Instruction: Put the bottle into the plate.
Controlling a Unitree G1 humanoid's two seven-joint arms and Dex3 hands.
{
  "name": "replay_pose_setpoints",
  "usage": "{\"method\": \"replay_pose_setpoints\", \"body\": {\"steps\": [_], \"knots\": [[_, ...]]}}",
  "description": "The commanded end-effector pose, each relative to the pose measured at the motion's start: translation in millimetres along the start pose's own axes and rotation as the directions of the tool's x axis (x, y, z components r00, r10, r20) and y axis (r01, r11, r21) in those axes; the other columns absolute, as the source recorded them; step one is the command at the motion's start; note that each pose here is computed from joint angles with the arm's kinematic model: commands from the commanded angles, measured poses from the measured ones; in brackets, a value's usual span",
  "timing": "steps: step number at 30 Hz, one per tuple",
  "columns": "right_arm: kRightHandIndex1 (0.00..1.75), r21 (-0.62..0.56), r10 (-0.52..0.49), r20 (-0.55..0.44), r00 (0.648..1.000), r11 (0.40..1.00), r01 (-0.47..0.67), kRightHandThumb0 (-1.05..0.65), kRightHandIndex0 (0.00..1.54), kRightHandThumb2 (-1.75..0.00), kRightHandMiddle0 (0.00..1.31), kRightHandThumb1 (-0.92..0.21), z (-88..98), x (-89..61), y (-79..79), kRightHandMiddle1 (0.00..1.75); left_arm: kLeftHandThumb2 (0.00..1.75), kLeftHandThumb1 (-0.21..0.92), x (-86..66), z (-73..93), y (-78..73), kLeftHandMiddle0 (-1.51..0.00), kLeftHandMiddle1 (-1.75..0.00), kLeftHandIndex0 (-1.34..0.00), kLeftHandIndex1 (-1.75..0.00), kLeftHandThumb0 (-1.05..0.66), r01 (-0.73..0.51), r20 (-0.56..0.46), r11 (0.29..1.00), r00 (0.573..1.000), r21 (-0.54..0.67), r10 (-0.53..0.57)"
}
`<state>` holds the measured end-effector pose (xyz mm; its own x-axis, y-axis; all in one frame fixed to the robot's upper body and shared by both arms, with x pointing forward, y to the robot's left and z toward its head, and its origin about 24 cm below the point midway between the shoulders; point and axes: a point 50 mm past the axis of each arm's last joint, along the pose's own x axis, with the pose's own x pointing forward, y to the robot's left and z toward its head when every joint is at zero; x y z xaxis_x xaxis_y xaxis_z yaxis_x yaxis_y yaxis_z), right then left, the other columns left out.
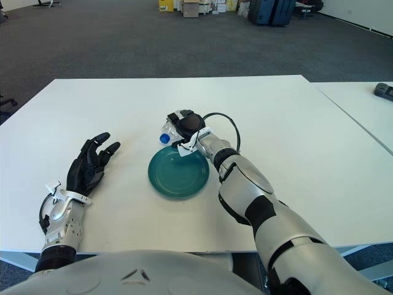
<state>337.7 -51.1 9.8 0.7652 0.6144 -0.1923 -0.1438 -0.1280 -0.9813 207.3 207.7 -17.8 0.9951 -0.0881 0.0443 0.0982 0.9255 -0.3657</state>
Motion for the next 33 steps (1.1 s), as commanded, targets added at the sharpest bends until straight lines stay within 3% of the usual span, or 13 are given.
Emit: {"method": "replay_pose_setpoints", "body": {"steps": [1,7,14,17,18,19,20,23,29,33], "knots": [[0.0,-0.063,0.067,0.007,0.998,0.996,-0.066,-0.79,0.39,-0.84,0.0,-0.92,-4.5,-4.5,7.6,0.7,0.91,0.92,2.1,3.1,1.4,-0.64,-0.84,-0.18,-1.06,-0.87,0.0,0.006,1.0,1.0,-0.021,0.0],[0.01,-0.156,0.05,0.034,0.998,0.987,-0.044,-0.76,0.41,-0.78,0.0,-0.92,-5.2,-5.2,7.0,0.74,0.89,0.92,2.8,2.2,3.0,-0.64,-0.83,-0.19,-1.06,-0.87,0.003,0.001,0.999,1.0,-0.049,-0.003],[0.09,-0.307,-0.039,0.099,0.994,0.949,0.068,-0.61,0.6,-0.5,0.05,-0.87,-6.2,-6.3,2.3,0.97,0.88,0.92,3.2,2.4,3.6,-0.64,-0.85,-0.2,-1.07,-0.87,0.003,0.0,0.998,1.0,-0.067,-0.003],[0.58,-0.357,-0.061,0.119,0.991,0.929,0.1,-0.54,0.56,-0.55,0.1,-0.78,-5.8,-5.0,-1.1,1.25,0.88,0.92,3.3,2.2,4.1,-0.65,-0.86,-0.22,-1.07,-0.87,0.004,-0.002,0.997,1.0,-0.079,-0.005],[0.86,-0.371,-0.068,0.125,0.99,0.922,0.11,-0.51,0.52,-0.59,0.11,-0.74,-5.6,-4.5,-2.2,1.35,0.88,0.92,3.2,2.0,4.3,-0.65,-0.86,-0.22,-1.07,-0.87,0.005,-0.003,0.996,1.0,-0.084,-0.006],[1.07,-0.38,-0.073,0.13,0.989,0.918,0.118,-0.46,0.49,-0.57,0.2,-0.78,-5.4,-4.2,-2.9,1.45,0.89,0.92,3.2,1.9,4.6,-0.65,-0.87,-0.22,-1.07,-0.87,0.006,-0.004,0.996,1.0,-0.088,-0.006],[1.15,-0.391,-0.081,0.135,0.988,0.911,0.128,-0.44,0.48,-0.55,0.23,-0.8,-5.1,-4.2,-3.2,1.48,0.89,0.92,3.2,1.9,5.0,-0.65,-0.87,-0.22,-1.07,-0.87,0.009,-0.005,0.995,1.0,-0.095,-0.01],[1.46,-0.411,-0.097,0.144,0.985,0.899,0.149,-0.12,0.53,-0.85,0.28,-0.61,-4.8,-4.4,-3.7,1.61,0.89,0.92,3.0,1.6,6.1,-0.66,-0.88,-0.22,-1.07,-0.88,0.016,-0.009,0.994,1.0,-0.112,-0.017],[1.7,-0.418,-0.105,0.146,0.984,0.895,0.157,-0.02,0.53,-1.15,0.33,-0.45,-4.6,-3.6,-5.1,1.69,0.91,0.92,2.9,1.0,7.6,-0.65,-0.91,-0.23,-1.07,-0.89,0.023,-0.015,0.99,1.0,-0.142,-0.026],[1.74,-0.427,-0.09,0.142,0.986,0.893,0.143,-0.01,0.58,-1.19,0.46,-0.38,-4.4,-2.4,-6.0,1.55,0.92,0.92,3.0,0.9,8.3,-0.65,-0.92,-0.24,-1.07,-0.89,0.025,-0.017,0.987,0.999,-0.157,-0.028]]}}
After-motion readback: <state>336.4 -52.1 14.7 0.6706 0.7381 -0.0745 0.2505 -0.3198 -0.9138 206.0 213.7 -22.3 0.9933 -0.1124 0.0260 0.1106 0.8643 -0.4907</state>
